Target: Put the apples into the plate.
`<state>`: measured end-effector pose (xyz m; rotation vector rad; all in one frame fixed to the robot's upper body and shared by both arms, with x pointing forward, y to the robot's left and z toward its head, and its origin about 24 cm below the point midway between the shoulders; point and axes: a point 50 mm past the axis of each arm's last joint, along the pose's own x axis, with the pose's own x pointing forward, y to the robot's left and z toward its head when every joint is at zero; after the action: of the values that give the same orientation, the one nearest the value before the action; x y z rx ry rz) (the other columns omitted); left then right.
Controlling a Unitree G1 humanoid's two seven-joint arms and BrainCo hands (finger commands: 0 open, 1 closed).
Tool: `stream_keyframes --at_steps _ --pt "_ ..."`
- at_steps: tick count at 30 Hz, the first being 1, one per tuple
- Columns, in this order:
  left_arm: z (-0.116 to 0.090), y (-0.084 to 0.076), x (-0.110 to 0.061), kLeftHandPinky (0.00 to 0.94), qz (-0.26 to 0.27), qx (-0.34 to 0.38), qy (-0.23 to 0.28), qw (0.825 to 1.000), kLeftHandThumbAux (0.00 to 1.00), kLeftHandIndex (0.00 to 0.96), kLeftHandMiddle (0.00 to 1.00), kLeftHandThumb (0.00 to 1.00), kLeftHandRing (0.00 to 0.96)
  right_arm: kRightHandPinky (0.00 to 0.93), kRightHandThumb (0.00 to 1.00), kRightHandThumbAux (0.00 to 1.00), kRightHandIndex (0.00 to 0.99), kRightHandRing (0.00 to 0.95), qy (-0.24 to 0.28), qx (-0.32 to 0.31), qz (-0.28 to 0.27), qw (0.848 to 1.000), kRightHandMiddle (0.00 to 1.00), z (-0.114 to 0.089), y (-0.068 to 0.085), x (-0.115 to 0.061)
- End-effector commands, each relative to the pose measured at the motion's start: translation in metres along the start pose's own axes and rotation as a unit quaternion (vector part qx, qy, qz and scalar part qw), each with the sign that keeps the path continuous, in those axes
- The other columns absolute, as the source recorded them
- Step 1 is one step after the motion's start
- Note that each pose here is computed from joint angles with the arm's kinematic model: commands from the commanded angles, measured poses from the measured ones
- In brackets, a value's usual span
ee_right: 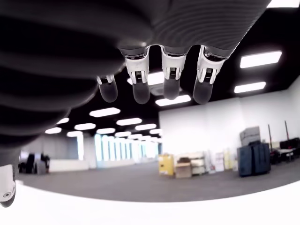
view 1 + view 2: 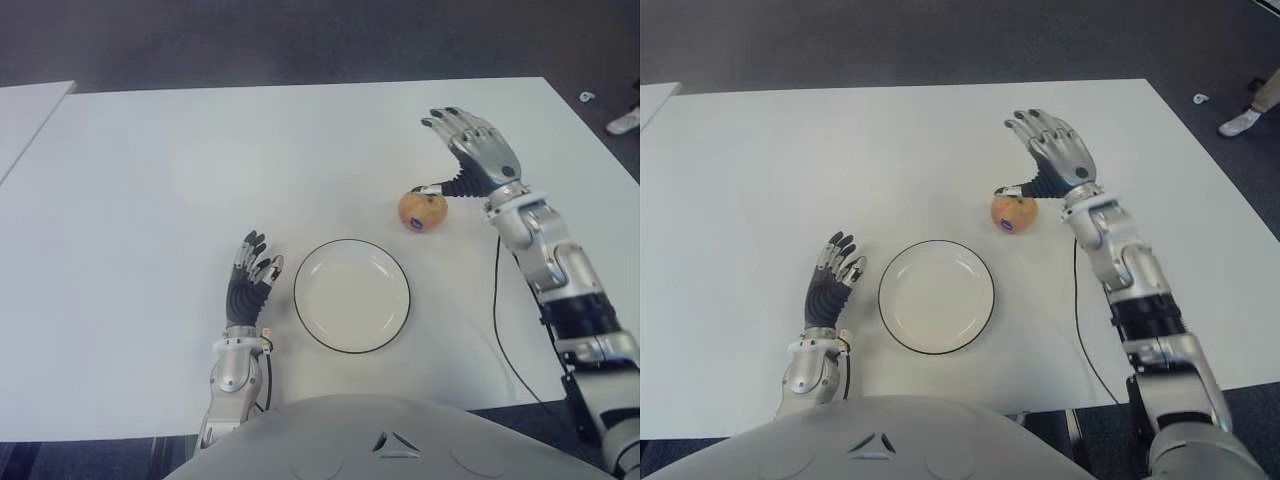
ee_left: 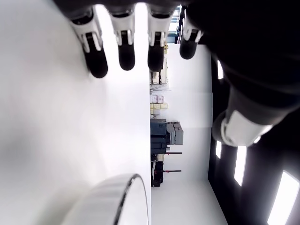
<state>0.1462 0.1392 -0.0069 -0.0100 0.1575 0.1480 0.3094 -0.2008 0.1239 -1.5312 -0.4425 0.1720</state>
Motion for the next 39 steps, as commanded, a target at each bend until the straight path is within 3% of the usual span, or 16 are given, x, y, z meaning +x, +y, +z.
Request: stream_keyframes --at_steps 1,12,18,24,39 --pt "-0.008 -0.001 -0.006 0.136 0.001 0.003 0.029 1.000 0.637 0.043 0.121 0.241 0.121 0.004 0.341 0.502 0.033 0.006 -0.019 -0.038 0.060 0.997 0.021 -0.008 0.019 0.016" --pt "-0.008 0.001 -0.011 0.129 0.005 0.009 0.021 1.000 0.610 0.038 0.113 0.222 0.114 0.017 0.365 0.501 0.024 0.000 -0.019 -0.044 0.078 0.996 0.000 -0.019 0.036 0.024" --pt "-0.006 0.003 -0.014 0.126 0.006 0.007 0.018 1.000 0.596 0.043 0.115 0.221 0.115 0.019 0.356 0.498 0.019 0.000 -0.004 -0.020 0.086 0.996 0.000 -0.021 0.041 0.026" --pt "-0.007 0.004 -0.015 0.118 0.002 -0.004 0.028 1.000 0.588 0.047 0.114 0.221 0.110 0.034 0.356 0.493 0.023 0.004 0.027 0.012 0.098 0.995 0.009 -0.025 0.058 0.029" --pt "-0.005 0.010 -0.018 0.132 0.008 0.005 0.030 0.999 0.589 0.051 0.115 0.216 0.114 0.036 0.361 0.492 0.026 0.017 0.041 0.049 0.093 0.994 0.025 -0.026 0.065 0.026"
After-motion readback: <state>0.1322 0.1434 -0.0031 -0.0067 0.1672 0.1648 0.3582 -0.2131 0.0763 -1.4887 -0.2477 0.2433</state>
